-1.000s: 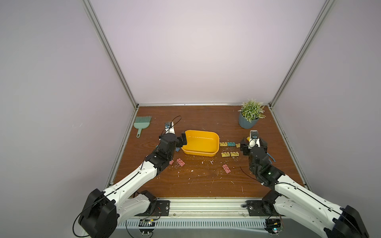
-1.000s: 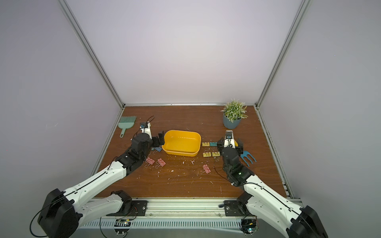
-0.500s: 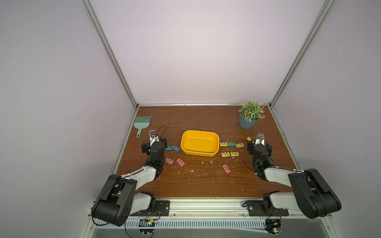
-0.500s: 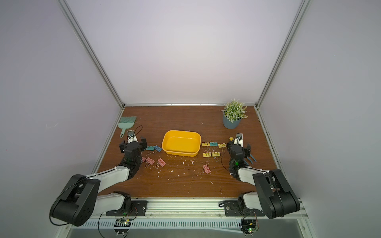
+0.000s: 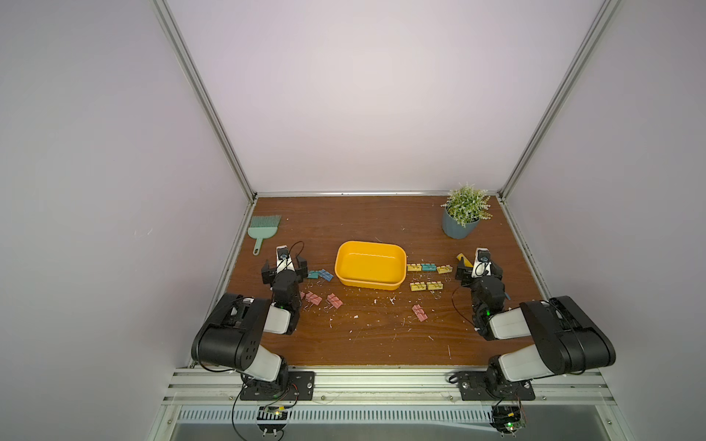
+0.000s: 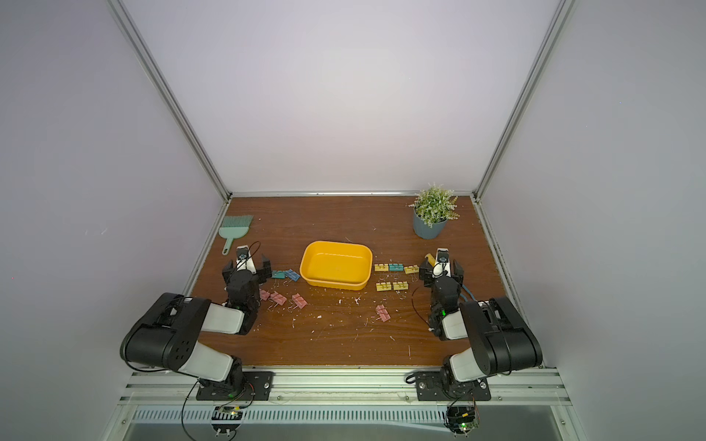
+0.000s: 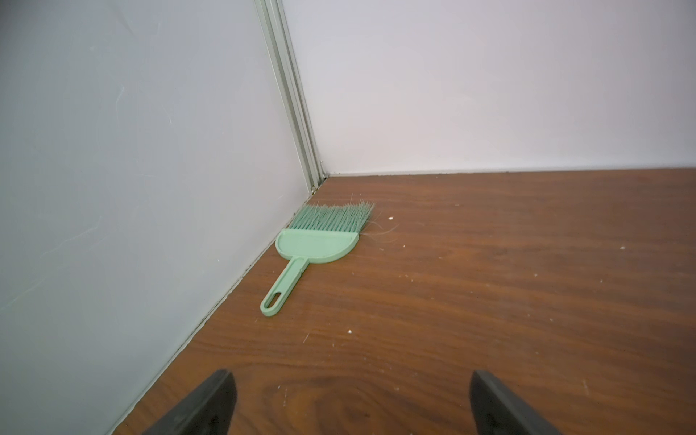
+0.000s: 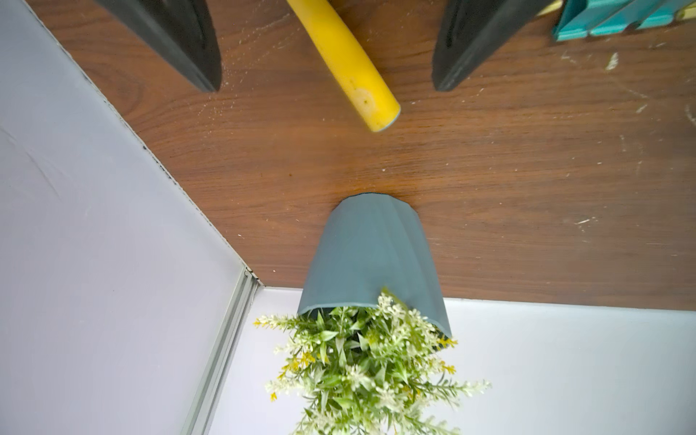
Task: Take out the binder clips from the storage box
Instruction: Reset both arms
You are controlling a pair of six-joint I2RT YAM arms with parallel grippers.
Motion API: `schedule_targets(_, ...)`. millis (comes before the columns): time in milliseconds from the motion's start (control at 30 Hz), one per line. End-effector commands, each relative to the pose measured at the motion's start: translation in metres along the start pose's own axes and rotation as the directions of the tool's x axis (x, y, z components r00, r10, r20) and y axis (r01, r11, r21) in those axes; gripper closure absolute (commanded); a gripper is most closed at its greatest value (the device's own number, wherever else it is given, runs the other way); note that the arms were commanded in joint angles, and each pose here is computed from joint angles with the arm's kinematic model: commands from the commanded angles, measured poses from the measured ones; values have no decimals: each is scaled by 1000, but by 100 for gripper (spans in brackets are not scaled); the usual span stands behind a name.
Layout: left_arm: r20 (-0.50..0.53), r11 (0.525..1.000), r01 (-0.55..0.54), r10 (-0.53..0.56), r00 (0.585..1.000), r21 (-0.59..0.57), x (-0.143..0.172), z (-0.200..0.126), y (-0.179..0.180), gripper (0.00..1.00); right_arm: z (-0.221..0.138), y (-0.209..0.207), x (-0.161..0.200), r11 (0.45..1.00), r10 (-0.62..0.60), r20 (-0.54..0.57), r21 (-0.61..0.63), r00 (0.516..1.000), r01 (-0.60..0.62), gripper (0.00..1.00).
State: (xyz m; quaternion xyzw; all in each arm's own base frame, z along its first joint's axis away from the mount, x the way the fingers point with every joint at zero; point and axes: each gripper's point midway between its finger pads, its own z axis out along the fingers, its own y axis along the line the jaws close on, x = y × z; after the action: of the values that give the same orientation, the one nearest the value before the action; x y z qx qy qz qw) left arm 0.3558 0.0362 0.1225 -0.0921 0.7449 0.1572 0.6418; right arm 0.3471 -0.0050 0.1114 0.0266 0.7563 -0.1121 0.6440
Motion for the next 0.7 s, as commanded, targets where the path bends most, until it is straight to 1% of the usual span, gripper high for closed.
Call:
schedule_targets(0,91,997,61,-65,994,42,-11,-4,3,1,0,0,-26,999,32,124,-5,992,-32,3)
schedule_targets(33,104,997,63,-67,992,41,-13,-5,3,1,4,0,-24,1000,28,97,-3,995,-28,1)
schedule_targets(67,68,997,66,-69,995,43,-9,-2,3,1,8,-1,-21,999,34,60,11,998,-35,1)
schedule_targets(100,41,997,70,-72,997,34,-7,5,3,1,13,-7,-20,998,54,48,40,997,-55,1)
schedule_targets(333,58,996,71,-74,996,51,-8,3,3,1,20,-16,-15,994,98,29,49,995,-99,1)
schedule_targets(667,58,997,67,-70,996,49,-8,4,3,1,19,-16,-16,994,96,29,48,995,-97,1)
